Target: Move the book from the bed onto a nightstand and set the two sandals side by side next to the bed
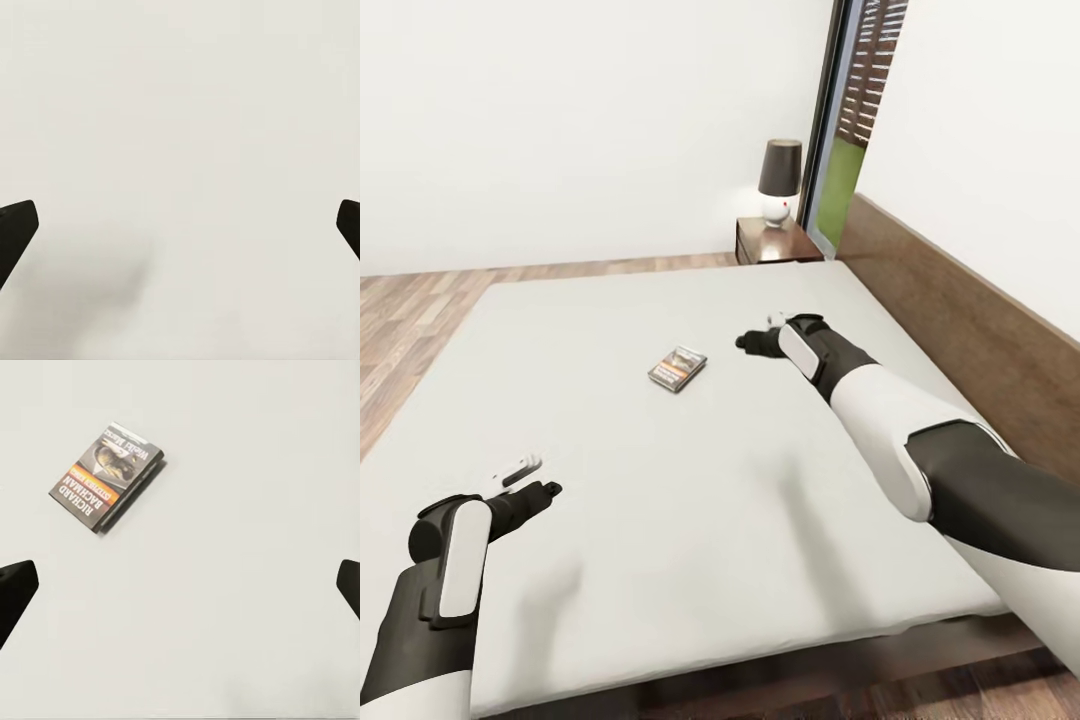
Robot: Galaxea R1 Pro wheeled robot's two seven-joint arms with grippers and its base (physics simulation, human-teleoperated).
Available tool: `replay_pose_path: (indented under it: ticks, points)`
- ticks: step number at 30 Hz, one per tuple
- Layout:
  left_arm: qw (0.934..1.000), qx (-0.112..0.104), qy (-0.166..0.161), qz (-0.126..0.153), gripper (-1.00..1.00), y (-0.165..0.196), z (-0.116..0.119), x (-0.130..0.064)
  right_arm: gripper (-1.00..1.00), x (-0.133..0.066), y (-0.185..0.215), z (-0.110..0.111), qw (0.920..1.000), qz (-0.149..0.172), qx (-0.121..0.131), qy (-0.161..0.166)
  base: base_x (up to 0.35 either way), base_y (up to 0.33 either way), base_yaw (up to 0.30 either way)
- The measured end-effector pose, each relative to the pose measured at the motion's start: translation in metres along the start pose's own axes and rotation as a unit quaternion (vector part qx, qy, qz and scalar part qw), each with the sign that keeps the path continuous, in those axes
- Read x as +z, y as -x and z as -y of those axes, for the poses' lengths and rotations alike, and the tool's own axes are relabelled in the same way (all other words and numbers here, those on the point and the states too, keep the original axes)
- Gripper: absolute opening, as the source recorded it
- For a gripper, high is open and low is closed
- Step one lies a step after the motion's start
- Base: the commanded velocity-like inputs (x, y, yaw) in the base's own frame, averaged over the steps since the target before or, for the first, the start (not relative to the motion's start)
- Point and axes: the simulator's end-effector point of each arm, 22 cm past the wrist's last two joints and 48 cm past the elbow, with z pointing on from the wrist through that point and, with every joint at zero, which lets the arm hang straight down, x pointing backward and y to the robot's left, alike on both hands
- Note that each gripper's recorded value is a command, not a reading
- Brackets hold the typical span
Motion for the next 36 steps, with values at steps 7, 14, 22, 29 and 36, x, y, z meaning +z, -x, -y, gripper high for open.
replay_pose_path:
  ticks: [7, 14, 22, 29, 36]
  points:
    - [1.0, -0.001, 0.001, -0.006, 1.0, -0.005, 0.001, 0.005, 1.0, 0.006, -0.009, 0.002, 0.9999, -0.016, 0.005, 0.0, 0.0, 0.0, 0.0]
    - [0.9999, 0.002, 0.007, -0.013, 1.0, -0.011, -0.003, 0.01, 1.0, 0.012, -0.024, 0.004, 0.9993, -0.038, 0.004, -0.001, 0.0, 0.0, 0.0]
    - [0.9999, 0.004, 0.0, -0.017, 1.0, -0.015, 0.004, 0.013, 1.0, 0.011, -0.035, 0.003, 0.9966, -0.082, -0.003, 0.0, 0.0, 0.0, 0.0]
    - [0.9985, -0.007, -0.052, 0.01, 1.0, 0.017, 0.042, 0.003, 1.0, 0.002, -0.005, -0.008, 0.9972, -0.073, -0.013, 0.01, 0.0, 0.0, 0.0]
    - [0.9959, -0.007, -0.082, 0.037, 1.0, 0.051, 0.067, -0.006, 1.0, -0.006, 0.022, -0.017, 0.9985, -0.047, -0.02, 0.018, 0.0, 0.0, 0.0]
